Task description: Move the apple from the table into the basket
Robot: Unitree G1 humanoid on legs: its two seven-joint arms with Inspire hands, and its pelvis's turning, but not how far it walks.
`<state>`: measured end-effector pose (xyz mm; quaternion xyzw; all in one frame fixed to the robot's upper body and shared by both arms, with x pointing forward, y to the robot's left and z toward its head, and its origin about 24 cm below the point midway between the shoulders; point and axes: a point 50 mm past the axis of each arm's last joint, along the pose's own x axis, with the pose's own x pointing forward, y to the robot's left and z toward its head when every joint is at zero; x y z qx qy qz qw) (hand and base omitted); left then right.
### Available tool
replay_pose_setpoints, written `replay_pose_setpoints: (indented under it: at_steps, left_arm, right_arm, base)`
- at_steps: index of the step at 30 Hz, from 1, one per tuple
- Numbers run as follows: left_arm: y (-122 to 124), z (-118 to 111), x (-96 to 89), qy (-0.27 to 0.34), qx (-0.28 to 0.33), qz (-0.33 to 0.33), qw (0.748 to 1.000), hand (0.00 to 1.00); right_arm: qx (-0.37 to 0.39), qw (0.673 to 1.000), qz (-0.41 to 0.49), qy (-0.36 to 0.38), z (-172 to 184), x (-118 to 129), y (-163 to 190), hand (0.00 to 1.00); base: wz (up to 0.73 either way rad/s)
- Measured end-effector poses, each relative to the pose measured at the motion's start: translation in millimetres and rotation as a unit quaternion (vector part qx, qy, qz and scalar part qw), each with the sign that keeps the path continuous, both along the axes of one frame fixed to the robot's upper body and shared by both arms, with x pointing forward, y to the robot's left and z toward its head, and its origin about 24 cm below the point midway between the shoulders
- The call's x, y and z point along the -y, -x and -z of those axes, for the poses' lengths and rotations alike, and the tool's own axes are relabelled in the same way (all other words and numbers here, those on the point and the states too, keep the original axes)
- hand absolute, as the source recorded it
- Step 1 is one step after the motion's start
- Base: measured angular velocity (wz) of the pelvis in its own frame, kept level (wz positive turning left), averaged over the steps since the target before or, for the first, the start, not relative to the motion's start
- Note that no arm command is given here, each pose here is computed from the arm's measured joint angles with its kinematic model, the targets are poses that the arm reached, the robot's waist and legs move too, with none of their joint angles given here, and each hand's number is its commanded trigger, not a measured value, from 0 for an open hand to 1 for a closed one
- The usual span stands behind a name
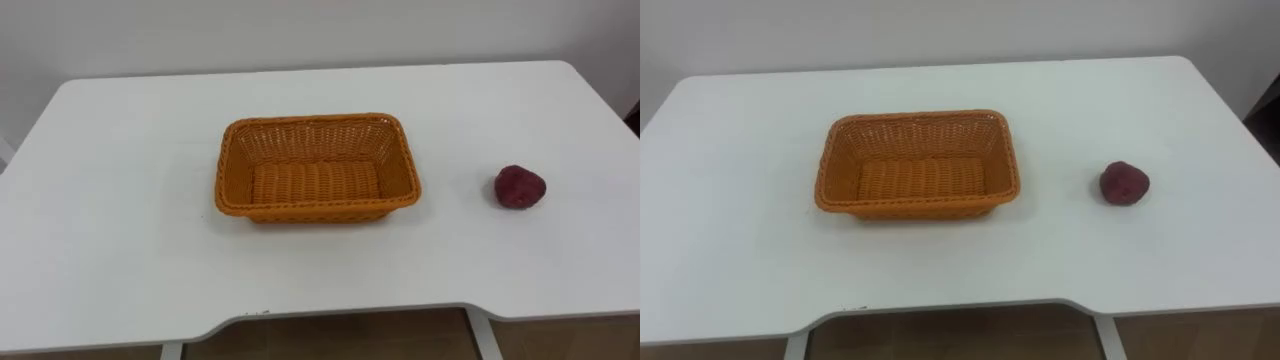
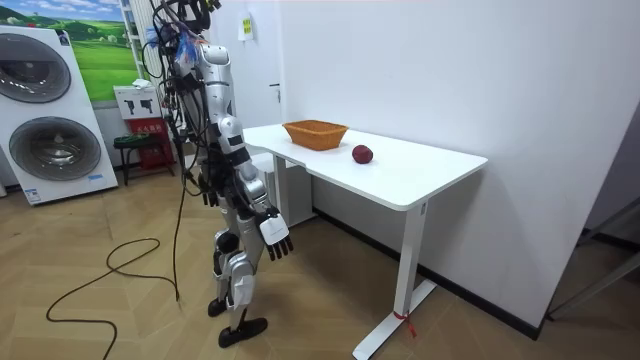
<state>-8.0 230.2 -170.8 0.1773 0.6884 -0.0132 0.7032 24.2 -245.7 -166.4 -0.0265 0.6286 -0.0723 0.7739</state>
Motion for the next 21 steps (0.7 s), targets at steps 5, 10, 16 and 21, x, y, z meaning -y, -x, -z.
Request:
replay_pose_setpoints:
  at_steps: [5, 10, 16, 21]
  left_arm:
    - [0.3, 0.0, 0.0, 0.0, -0.001, 0.0, 1.0, 0.0]
    - [0.8, 0.1, 0.0, 0.0, -0.002, -0.001, 1.0, 0.0]
    - [-1.2, 0.0, -0.2, -0.002, 0.004, -0.002, 1.0, 0.0]
    - [-0.1, -0.4, -2.7, -0.016, 0.015, -0.01, 1.0, 0.0]
  right_arm:
    - [0.0, 1.0, 0.0, 0.001, 0.0, 0.0, -0.1, 0.0]
    - [0.0, 1.0, 0.001, 0.001, 0.0, -0.1, -0.2, 0.0]
    - [0.007, 0.999, 0.043, -0.006, 0.3, -0.2, 0.9, 0.0]
    - [0.015, 0.99, 0.137, -0.005, 1.2, 0.0, 5.1, 0.0]
  base:
    - [0.0]
    - [0.0]
    - [-0.01]
    - [-0.06]
